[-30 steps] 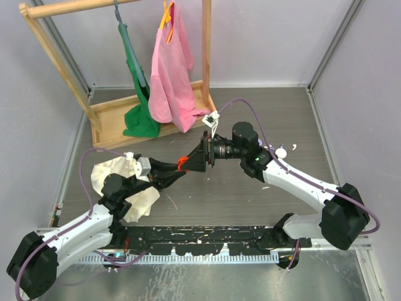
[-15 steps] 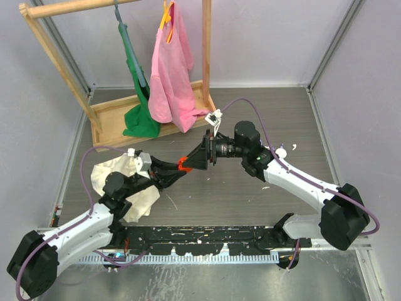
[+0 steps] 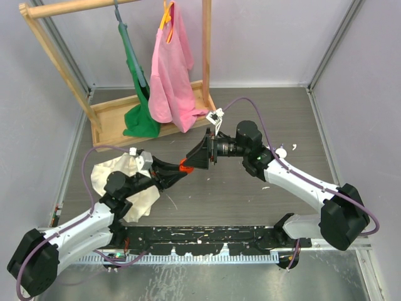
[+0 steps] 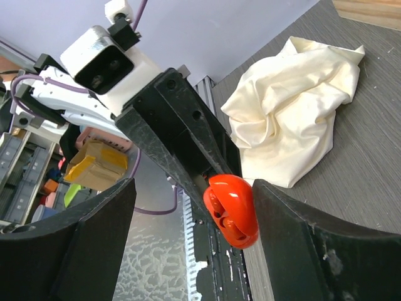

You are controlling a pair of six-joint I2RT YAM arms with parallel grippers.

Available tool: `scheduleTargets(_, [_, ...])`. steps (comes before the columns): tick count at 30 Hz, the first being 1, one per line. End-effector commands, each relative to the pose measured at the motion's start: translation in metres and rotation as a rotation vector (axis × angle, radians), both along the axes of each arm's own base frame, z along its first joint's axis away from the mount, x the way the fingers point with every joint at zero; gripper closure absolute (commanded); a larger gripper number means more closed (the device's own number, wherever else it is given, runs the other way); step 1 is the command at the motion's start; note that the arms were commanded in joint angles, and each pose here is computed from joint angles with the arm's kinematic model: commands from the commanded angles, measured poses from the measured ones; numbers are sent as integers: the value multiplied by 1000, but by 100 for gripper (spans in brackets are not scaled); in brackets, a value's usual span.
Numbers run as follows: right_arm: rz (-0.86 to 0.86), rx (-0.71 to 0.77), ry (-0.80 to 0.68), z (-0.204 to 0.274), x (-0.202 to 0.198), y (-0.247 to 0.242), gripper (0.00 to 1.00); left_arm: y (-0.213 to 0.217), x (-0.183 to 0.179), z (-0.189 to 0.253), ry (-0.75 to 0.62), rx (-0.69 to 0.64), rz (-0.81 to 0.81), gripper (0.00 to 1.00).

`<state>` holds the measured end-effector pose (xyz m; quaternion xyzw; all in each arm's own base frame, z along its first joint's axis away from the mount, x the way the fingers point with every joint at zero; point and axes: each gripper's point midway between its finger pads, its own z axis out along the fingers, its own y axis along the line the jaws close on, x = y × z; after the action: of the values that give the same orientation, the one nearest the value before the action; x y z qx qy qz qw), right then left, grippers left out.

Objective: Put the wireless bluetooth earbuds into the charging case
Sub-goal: Close the charging case.

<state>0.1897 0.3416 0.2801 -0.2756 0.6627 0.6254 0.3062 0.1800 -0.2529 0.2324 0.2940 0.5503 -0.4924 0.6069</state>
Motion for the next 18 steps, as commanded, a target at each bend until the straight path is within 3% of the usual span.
scheduleTargets(1, [50, 75, -73, 27, -12, -3, 20, -2, 5, 19, -21, -31, 8, 100])
scheduleTargets(11, [54, 48, -69, 20, -17, -6, 21, -4, 9, 20, -9, -35, 13, 100])
scheduleTargets(18, [-138, -35, -138, 18, 11, -16, 19, -5, 1, 15, -40, -14, -21, 100])
